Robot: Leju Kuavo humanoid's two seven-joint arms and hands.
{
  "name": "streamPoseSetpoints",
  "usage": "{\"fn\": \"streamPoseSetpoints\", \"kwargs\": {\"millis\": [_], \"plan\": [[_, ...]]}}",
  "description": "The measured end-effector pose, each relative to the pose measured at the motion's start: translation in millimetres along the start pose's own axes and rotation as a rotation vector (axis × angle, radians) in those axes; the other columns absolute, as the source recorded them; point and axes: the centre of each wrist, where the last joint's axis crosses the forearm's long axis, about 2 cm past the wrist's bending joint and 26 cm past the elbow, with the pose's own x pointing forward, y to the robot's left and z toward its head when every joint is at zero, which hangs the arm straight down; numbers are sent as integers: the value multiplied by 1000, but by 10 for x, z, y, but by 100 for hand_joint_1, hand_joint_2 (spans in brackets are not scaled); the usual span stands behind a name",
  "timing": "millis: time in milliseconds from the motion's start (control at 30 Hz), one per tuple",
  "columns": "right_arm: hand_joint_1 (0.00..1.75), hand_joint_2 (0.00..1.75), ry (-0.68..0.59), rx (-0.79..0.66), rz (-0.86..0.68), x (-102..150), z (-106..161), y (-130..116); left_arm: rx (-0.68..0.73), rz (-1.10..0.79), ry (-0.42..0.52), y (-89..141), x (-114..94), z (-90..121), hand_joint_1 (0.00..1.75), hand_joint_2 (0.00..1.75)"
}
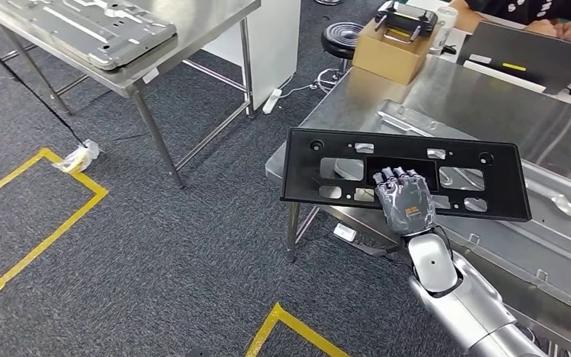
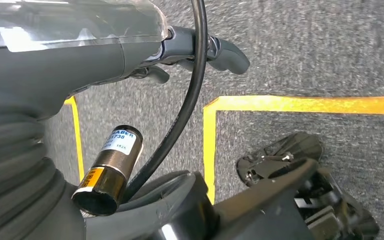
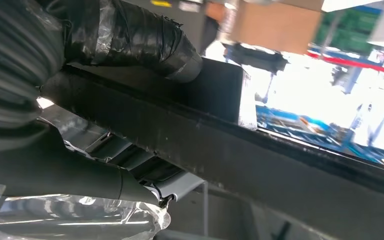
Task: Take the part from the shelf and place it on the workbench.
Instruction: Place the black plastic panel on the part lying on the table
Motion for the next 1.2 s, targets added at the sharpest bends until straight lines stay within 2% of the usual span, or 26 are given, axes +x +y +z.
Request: {"fn": "streamPoseSetpoints", "kwargs": {"millis": [900, 1200], "plan": [[162, 175, 18, 19, -30, 33, 138, 37, 5, 1, 20, 24, -89, 5, 0, 175], [162, 175, 63, 26, -32, 48, 157, 48, 8, 11, 31, 17, -72, 4, 0, 175]]}}
